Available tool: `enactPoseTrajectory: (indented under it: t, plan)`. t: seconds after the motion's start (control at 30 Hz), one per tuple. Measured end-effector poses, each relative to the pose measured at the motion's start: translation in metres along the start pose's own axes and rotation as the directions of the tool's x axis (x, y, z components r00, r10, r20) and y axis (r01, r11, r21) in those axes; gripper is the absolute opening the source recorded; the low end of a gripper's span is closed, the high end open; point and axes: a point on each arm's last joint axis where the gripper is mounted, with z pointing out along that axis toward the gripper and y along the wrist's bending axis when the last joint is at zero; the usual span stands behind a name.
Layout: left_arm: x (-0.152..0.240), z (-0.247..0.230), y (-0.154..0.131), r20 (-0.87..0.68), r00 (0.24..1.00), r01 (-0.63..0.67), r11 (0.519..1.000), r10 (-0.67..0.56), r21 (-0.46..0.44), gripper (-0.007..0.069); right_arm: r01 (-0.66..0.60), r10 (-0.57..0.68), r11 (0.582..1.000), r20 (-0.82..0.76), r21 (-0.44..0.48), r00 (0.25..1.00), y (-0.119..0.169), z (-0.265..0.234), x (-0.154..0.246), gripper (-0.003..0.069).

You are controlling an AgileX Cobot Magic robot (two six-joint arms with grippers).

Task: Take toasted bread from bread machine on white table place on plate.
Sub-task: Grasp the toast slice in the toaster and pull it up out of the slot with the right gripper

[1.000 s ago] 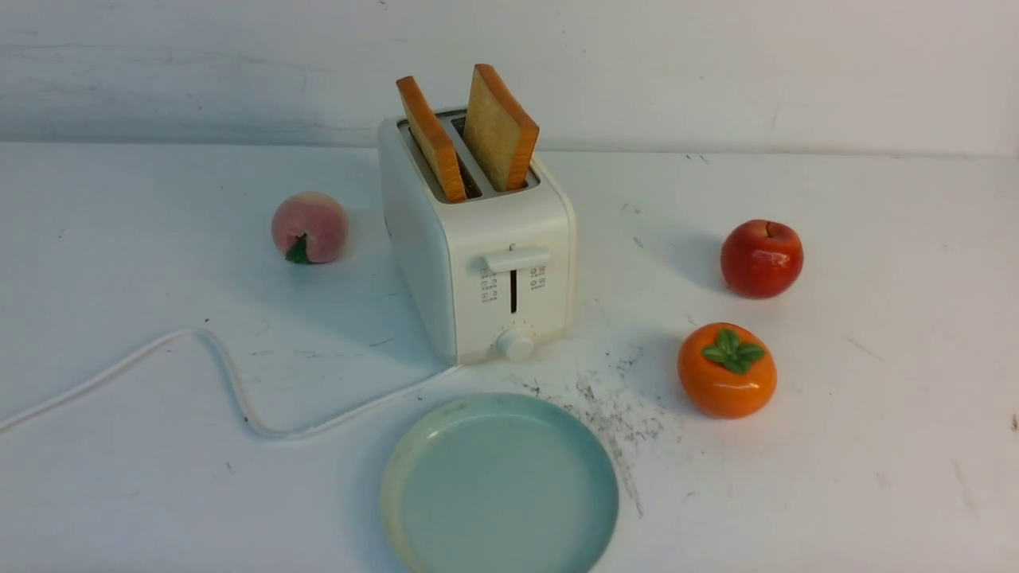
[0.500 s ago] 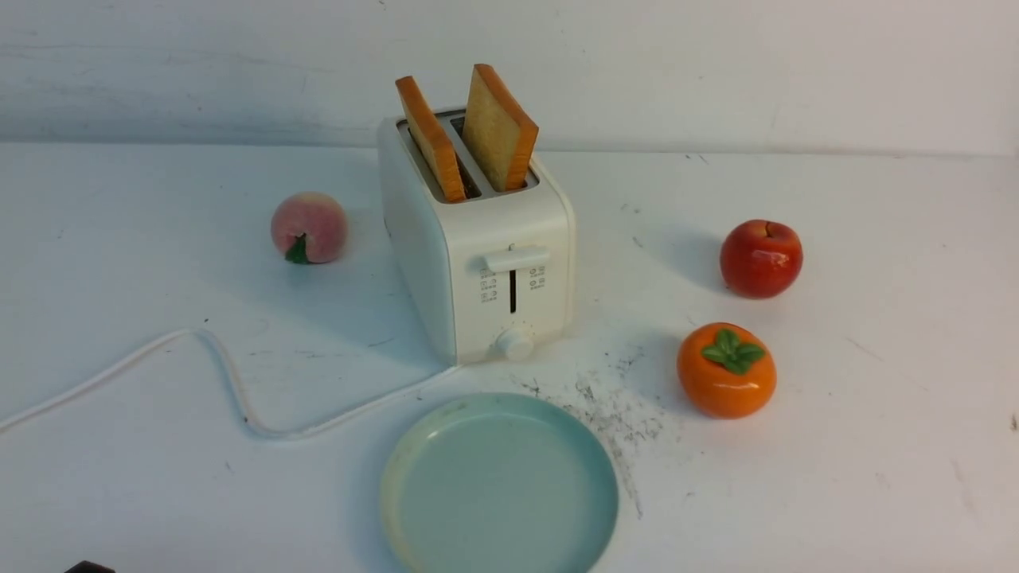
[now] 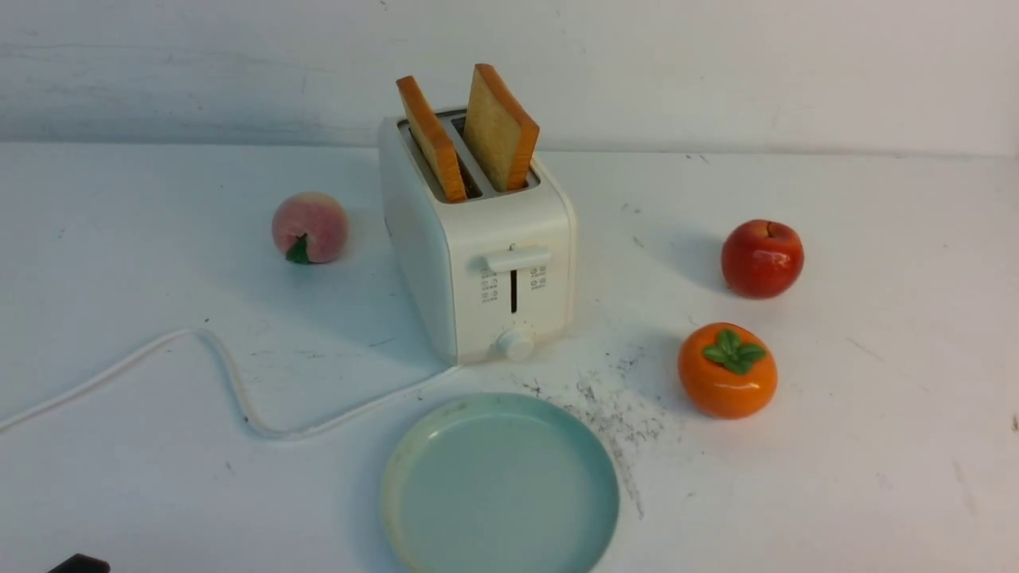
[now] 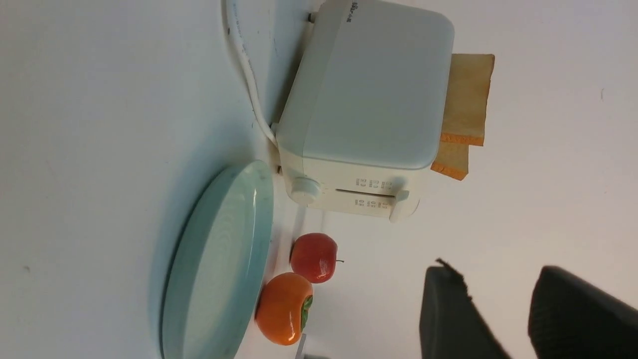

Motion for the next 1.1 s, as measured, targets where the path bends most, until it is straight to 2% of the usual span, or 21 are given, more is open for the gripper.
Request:
enactPoseTrajectory:
  t: [0.13,0.2,0.23,0.3,0.33,0.37,0.43,0.47,0.53,0.6,0.7,0.73,0.87,0.9,0.93,0.97,1.0,1.03,1.1]
  plan:
    - [-0.001,0.0,-0.001,0.006,1.0,0.0,1.0,0.0,0.008,0.0238,-0.024,0.03,0.998,0.116,-0.05,0.993,0.005,-0.001,-0.011,0.0206]
    - [-0.002,0.0,-0.003,0.018,1.0,0.006,1.0,-0.006,0.028,0.0234,0.052,-0.04,0.996,0.162,-0.069,0.986,0.014,-0.002,-0.018,0.0158]
    - [-0.002,0.0,-0.004,0.026,1.0,0.01,0.999,-0.012,0.043,0.0227,0.158,-0.144,0.985,0.178,-0.069,0.973,0.027,-0.001,-0.024,0.0123]
    - [-0.003,0.0,-0.006,0.037,0.999,0.018,0.998,-0.02,0.062,0.0216,0.283,-0.268,0.957,0.181,-0.066,0.946,0.047,0.0,-0.031,0.0078]
    - [-0.004,0.0,-0.007,0.045,0.999,0.018,0.997,-0.022,0.074,0.0206,0.39,-0.376,0.919,0.172,-0.054,0.911,0.06,0.002,-0.036,0.0061]
    - [-0.004,0.0,-0.007,0.047,0.999,0.018,0.997,-0.022,0.077,0.0204,0.409,-0.396,0.911,0.16,-0.052,0.904,0.063,0.003,-0.036,0.0052]
    - [-0.006,-0.001,-0.009,0.064,0.998,0.018,0.994,-0.025,0.103,0.0169,0.641,-0.64,0.767,0.038,-0.037,0.768,0.096,0.018,-0.044,0.0012]
    - [-0.006,-0.001,-0.01,0.067,0.997,0.015,0.994,-0.023,0.107,0.0153,0.697,-0.698,0.716,-0.047,-0.045,0.715,0.104,0.026,-0.044,0.0005]
    - [-0.006,-0.001,-0.01,0.071,0.997,-0.004,0.994,-0.004,0.108,0.0118,0.756,-0.746,0.65,-0.26,-0.083,0.613,0.113,0.046,-0.04,0.0001]
    - [-0.006,-0.001,-0.01,0.073,0.997,-0.025,0.994,0.017,0.106,0.0089,0.771,-0.72,0.626,-0.466,-0.116,0.515,0.113,0.066,-0.035,0.0001]
    - [-0.006,-0.001,-0.009,0.068,0.996,-0.056,0.994,0.05,0.094,0.0039,0.758,-0.597,0.636,-0.716,-0.147,0.362,0.106,0.1,-0.026,0.0001]
    - [-0.005,-0.001,-0.008,0.062,0.996,-0.062,0.994,0.057,0.085,0.0024,0.743,-0.539,0.65,-0.784,-0.156,0.307,0.103,0.111,-0.024,0.0001]
    - [-0.003,0.0,-0.005,0.04,0.997,-0.069,0.996,0.067,0.057,-0.0013,0.697,-0.449,0.684,-0.877,-0.214,0.172,0.104,0.153,-0.018,0.0001]
    - [-0.003,0.0,-0.005,0.035,0.997,-0.069,0.996,0.067,0.051,-0.0013,0.687,-0.453,0.684,-0.882,-0.248,0.132,0.107,0.165,-0.016,0.0001]
    - [-0.003,0.0,-0.005,0.034,0.997,-0.069,0.996,0.067,0.05,-0.0013,0.684,-0.457,0.683,-0.88,-0.256,0.127,0.108,0.167,-0.015,0.0001]
    - [-0.002,0.0,-0.004,0.029,0.997,-0.069,0.997,0.068,0.044,-0.0013,0.671,-0.475,0.674,-0.877,-0.309,0.073,0.117,0.186,-0.01,0.0001]
    - [-0.002,0.0,-0.004,0.028,0.997,-0.069,0.997,0.068,0.043,-0.0013,0.669,-0.483,0.67,-0.873,-0.322,0.063,0.119,0.191,-0.008,0.0001]
    - [-0.002,0.0,-0.004,0.027,0.997,-0.069,0.997,0.068,0.042,-0.0013,0.666,-0.517,0.649,-0.855,-0.368,0.031,0.13,0.211,-0.001,0.0001]
    - [-0.002,0.0,-0.004,0.027,0.997,-0.069,0.997,0.068,0.041,-0.0013,0.677,-0.551,0.619,-0.835,-0.399,0.012,0.143,0.234,0.006,0.0001]
